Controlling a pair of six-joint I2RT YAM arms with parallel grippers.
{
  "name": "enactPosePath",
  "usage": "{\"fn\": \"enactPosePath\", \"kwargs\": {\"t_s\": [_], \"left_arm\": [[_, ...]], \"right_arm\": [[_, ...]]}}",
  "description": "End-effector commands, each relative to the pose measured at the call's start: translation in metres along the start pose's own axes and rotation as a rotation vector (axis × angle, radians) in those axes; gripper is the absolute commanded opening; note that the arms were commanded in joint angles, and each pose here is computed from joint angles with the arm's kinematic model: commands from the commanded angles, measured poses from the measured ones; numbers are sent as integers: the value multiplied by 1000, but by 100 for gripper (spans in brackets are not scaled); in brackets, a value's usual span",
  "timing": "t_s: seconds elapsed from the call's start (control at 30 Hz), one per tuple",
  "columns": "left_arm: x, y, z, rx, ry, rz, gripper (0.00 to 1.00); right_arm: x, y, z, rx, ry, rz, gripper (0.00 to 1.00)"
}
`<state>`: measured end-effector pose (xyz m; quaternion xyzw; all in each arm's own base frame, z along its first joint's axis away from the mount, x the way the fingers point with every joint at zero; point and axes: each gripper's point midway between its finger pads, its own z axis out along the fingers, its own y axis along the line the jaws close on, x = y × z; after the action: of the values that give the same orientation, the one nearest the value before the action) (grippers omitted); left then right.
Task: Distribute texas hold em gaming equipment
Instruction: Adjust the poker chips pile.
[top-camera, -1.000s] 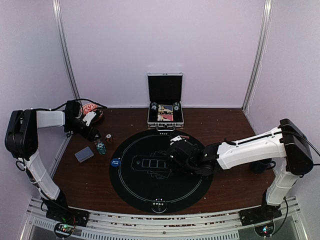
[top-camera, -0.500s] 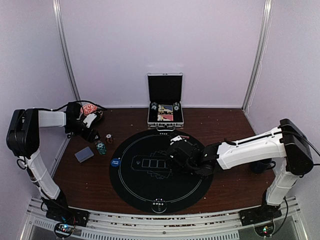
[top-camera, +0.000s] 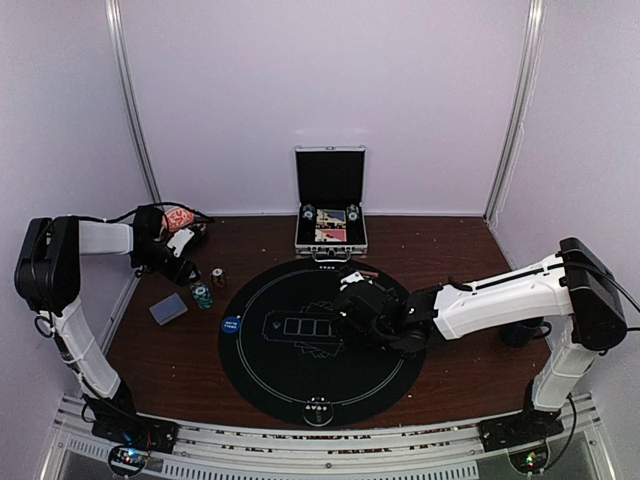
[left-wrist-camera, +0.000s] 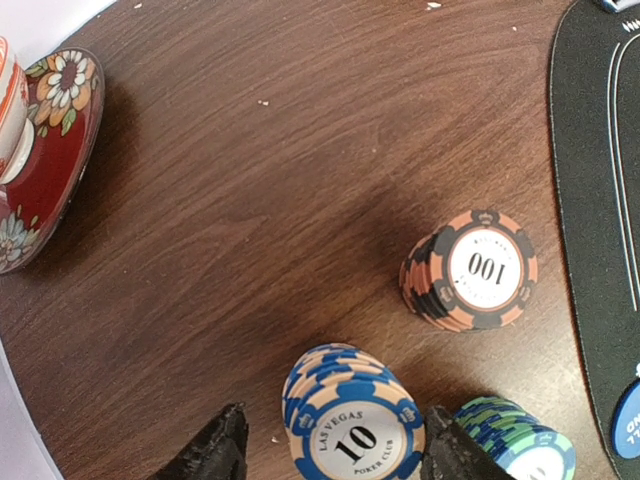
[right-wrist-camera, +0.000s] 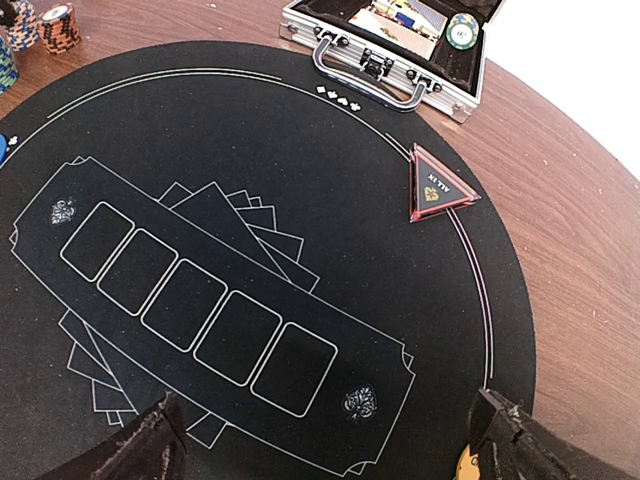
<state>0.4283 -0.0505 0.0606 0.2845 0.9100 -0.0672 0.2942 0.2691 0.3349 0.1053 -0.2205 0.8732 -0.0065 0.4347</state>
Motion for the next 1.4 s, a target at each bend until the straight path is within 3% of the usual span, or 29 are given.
{"fn": "enactPosePath", "kwargs": {"t_s": [0.0, 0.97, 1.37], "left_arm": [[0, -2, 5, 13, -2, 12, 59], [-2, -5, 4, 29, -8, 11, 49], [-5, -4, -1, 23, -21, 15, 29]], "right_arm": [[3, -3, 1, 30, -5, -10, 100], [2, -5, 1, 43, -11, -10, 100], [2, -4, 0, 46, -13, -11, 100]]}}
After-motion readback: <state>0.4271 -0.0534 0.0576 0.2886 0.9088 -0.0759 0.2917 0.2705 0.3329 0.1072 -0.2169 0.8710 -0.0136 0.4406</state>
